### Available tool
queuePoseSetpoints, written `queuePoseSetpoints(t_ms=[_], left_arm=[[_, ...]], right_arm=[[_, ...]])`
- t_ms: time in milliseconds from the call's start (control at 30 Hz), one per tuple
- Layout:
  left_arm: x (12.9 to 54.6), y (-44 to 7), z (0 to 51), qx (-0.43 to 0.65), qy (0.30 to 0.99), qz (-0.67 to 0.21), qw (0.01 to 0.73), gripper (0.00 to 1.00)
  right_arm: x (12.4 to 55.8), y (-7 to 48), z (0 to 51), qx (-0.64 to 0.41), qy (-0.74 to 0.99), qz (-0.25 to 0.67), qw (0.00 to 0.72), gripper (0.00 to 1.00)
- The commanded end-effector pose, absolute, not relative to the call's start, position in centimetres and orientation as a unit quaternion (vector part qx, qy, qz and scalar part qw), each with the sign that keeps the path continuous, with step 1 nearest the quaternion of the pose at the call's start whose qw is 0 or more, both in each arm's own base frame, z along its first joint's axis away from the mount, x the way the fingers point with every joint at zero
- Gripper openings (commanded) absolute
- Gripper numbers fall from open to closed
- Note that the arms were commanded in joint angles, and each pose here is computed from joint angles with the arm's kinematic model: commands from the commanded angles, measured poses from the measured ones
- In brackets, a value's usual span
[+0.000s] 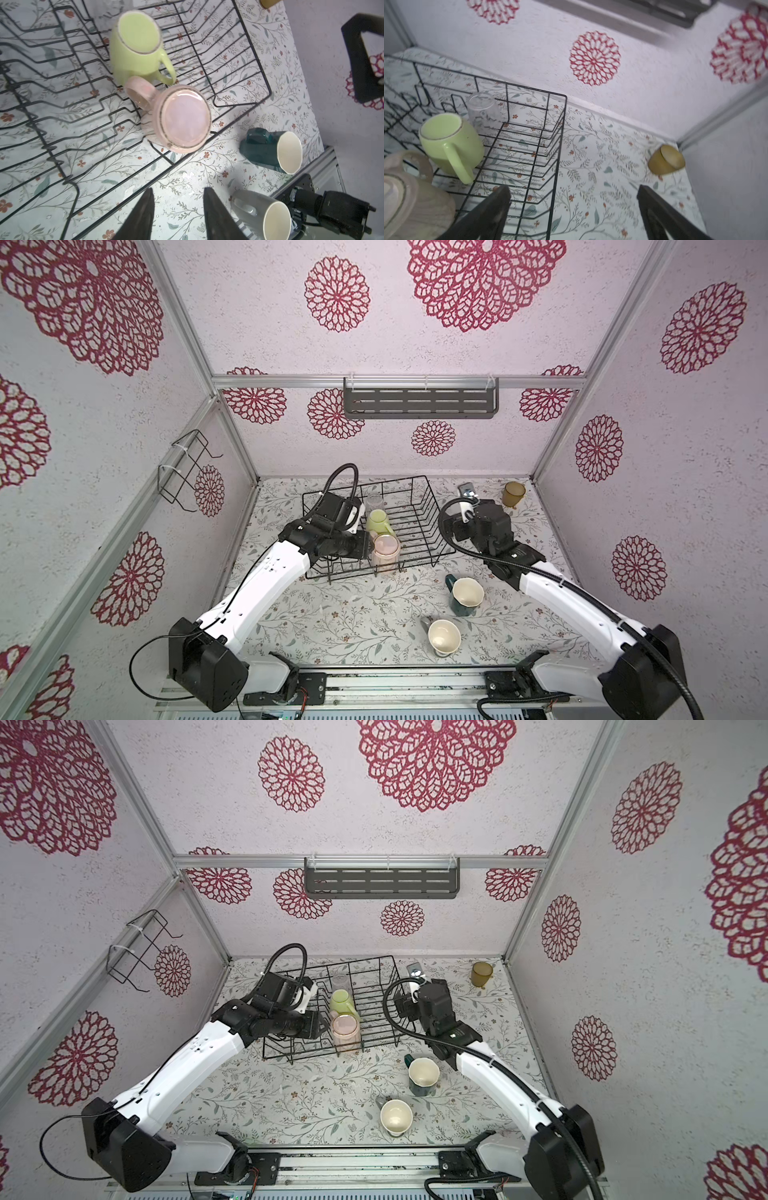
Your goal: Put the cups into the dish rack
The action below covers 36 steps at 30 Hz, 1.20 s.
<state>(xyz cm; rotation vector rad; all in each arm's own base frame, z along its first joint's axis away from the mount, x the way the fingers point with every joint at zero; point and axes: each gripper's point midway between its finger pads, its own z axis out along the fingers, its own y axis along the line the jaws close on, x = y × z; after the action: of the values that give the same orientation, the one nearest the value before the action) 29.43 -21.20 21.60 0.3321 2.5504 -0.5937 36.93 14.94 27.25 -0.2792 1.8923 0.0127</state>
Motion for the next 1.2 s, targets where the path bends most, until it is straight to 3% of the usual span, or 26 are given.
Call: queuePoseSetpoints(t_ms=[0, 233, 433, 700, 1167], left_arm=[[28.8, -22.6, 23.4, 0.177, 0.917, -0.215, 0.285, 0.44], [25.5, -28.0, 23.0, 0.276, 0.885, -0.259, 0.271, 0.48], [21.4, -32.0, 23.1, 0.322, 0.874, -0.302, 0.206, 0.53], [15.5, -37.9, 20.5, 0.426, 0.843, -0.286, 0.162, 0.59], [12.0, -40.1, 13.7, 0.531, 0.823, -0.197, 0.045, 0.63]], right_arm=[[34.7, 12.4, 27.2, 0.007, 0.837, 0.053, 0.544, 0.99], [29.9, 10.7, 24.5, -0.013, 0.893, 0.043, 0.449, 0.99], [29.6, 8.9, 25.8, 0.018, 0.861, 0.038, 0.506, 0.99], [31.1, 5.0, 27.8, 0.149, 0.803, 0.034, 0.576, 0.99], [29.8, 2.1, 29.5, 0.204, 0.755, 0.039, 0.622, 0.99]])
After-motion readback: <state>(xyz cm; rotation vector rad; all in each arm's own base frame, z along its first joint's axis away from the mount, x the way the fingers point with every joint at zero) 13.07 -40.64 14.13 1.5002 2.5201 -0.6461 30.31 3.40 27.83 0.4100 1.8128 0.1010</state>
